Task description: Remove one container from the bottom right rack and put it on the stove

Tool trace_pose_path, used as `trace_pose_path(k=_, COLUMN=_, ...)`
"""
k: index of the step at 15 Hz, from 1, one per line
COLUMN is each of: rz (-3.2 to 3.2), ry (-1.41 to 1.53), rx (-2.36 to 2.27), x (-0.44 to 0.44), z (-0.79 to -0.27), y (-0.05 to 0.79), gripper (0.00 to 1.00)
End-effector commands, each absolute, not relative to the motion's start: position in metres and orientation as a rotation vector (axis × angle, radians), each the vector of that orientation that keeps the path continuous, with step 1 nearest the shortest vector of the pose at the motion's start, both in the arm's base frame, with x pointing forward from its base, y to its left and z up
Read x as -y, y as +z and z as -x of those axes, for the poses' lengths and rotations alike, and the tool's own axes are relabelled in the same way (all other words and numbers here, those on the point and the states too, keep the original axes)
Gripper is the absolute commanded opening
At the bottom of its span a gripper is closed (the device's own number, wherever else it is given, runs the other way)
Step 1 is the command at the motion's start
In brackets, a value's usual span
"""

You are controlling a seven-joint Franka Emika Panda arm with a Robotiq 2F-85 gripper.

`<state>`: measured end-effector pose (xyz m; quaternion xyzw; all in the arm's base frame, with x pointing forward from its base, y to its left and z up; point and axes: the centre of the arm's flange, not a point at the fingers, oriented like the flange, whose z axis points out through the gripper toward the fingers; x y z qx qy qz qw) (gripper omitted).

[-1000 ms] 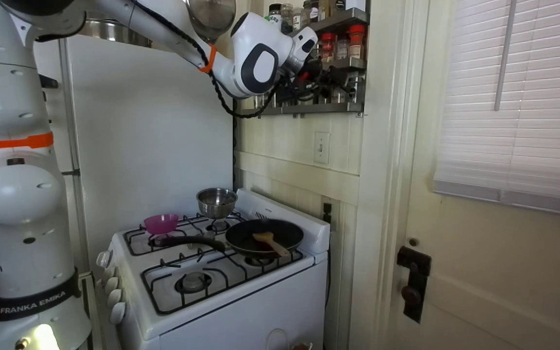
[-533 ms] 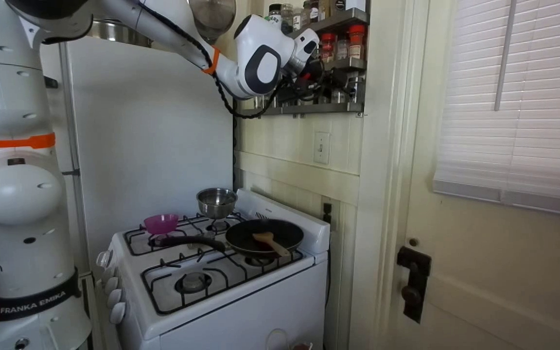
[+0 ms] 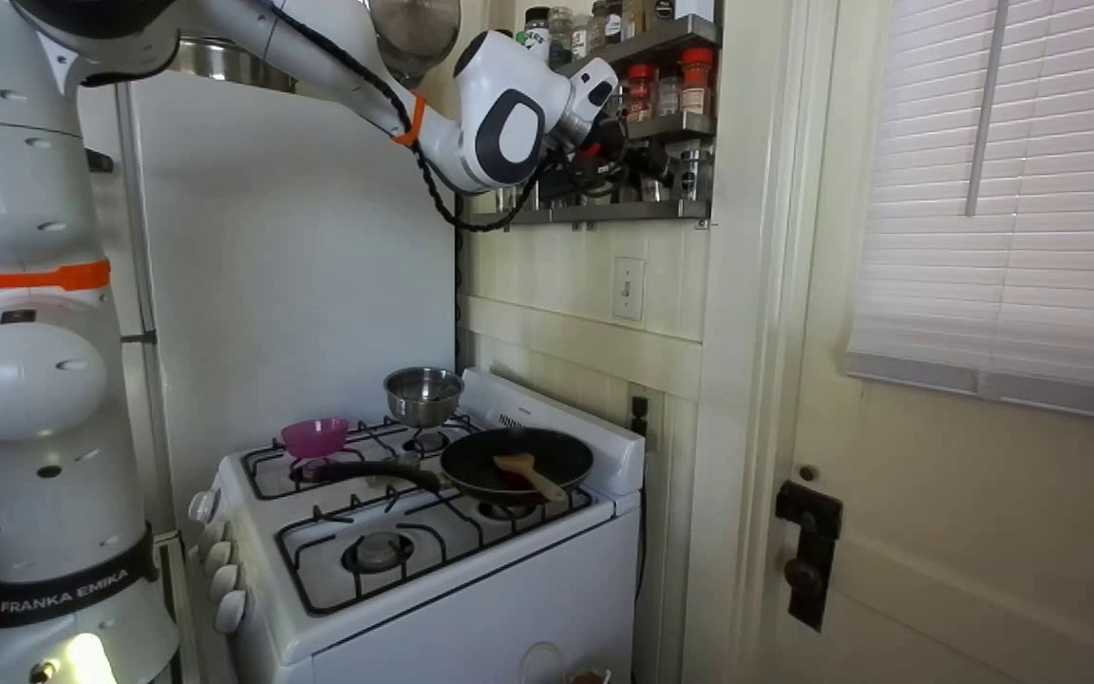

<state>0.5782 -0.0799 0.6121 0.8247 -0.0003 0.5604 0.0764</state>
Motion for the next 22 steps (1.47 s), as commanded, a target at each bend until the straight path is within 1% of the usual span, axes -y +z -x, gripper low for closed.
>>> trace_pose_path(k=1, rz=-2.466, ry=1.689, rx=0.021, x=0.076, z=-0.579, y=0.604, gripper=0.23)
trace_pose_path(k=11, rz=-2.399, ry=1.726, rx=0.115, x=0.078, z=-0.576, y=0.587, gripper=0.23)
trace_pose_path(k=22, rz=-2.281, ry=1.797, rx=-0.007, x=0.05, z=-0.558, y=0.588, gripper=0.23)
